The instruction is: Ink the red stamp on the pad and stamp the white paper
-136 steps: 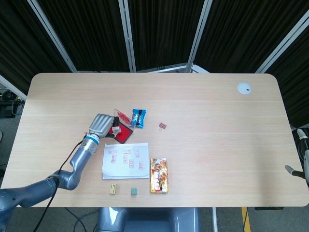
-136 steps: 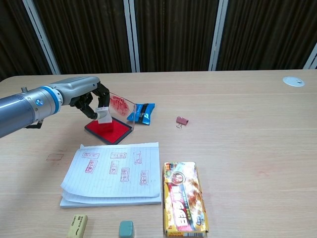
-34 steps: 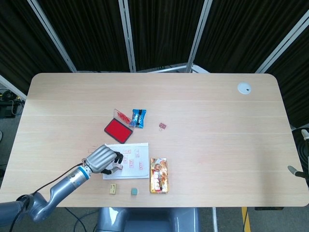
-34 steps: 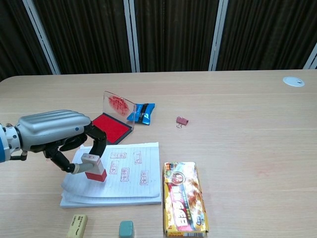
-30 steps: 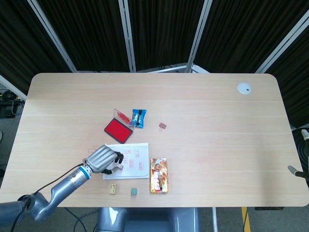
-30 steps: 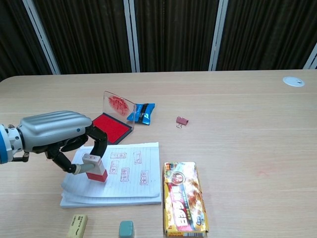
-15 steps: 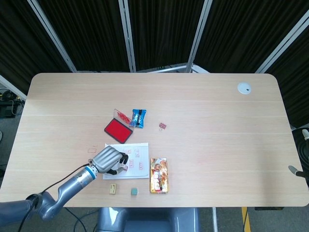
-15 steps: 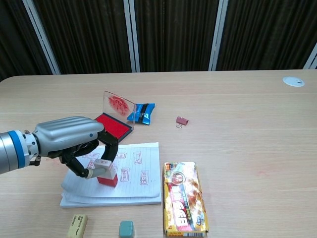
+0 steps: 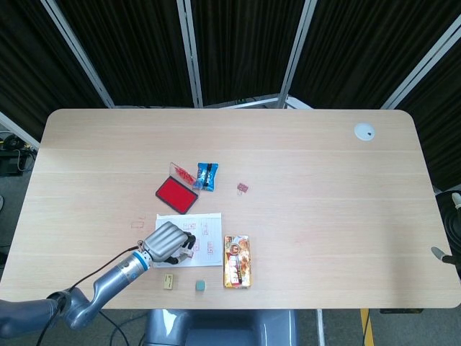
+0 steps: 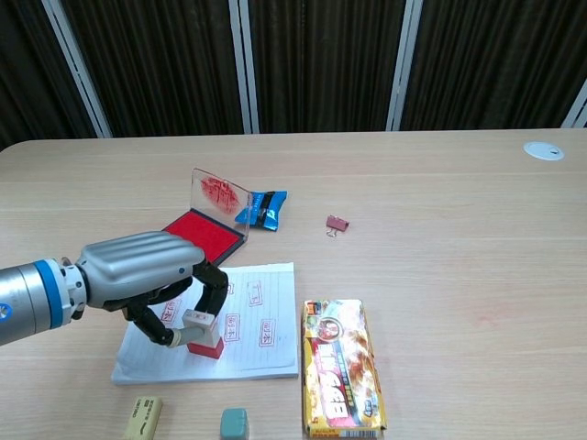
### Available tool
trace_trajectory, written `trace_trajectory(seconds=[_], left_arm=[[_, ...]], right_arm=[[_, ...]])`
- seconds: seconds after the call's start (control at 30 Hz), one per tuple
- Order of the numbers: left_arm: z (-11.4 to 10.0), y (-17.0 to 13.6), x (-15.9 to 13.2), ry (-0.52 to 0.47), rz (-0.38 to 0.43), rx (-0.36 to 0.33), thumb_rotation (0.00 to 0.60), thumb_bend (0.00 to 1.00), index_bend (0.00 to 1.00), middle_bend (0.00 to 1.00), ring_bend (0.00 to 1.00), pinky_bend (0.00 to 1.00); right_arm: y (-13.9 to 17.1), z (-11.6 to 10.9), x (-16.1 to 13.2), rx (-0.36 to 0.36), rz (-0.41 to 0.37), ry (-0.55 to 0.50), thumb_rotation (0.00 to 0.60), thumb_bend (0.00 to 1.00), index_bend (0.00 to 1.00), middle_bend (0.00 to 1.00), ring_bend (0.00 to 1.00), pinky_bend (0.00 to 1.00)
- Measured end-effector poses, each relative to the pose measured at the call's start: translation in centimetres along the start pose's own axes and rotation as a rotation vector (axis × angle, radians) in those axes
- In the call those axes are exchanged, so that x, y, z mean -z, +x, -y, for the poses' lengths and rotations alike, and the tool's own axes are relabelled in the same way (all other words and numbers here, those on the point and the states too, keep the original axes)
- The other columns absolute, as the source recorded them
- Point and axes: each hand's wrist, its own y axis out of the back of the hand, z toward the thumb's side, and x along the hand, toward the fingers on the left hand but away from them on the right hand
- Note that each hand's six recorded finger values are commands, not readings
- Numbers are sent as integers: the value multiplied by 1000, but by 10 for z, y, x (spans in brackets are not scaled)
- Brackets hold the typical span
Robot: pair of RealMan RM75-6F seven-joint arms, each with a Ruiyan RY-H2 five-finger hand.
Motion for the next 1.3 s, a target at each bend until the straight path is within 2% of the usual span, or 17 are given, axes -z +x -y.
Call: trace_trajectory(seconds=[0.6,1.03,1.3], left_arm=[[17,0,4,11,-13,35,600,447,597,547,797,844],[20,-1,7,9,-18,38,600,447,598,546,797,844],[11,-1,7,-7,-17,6,600,447,598,546,797,844]], right_arm=[[0,-2,1,4,-1,-6,600,0,0,0,0,0],[0,-1,1,2,1,-4,600,0,0,0,0,0],[0,0,1,1,0,-2,600,0,0,0,0,0]])
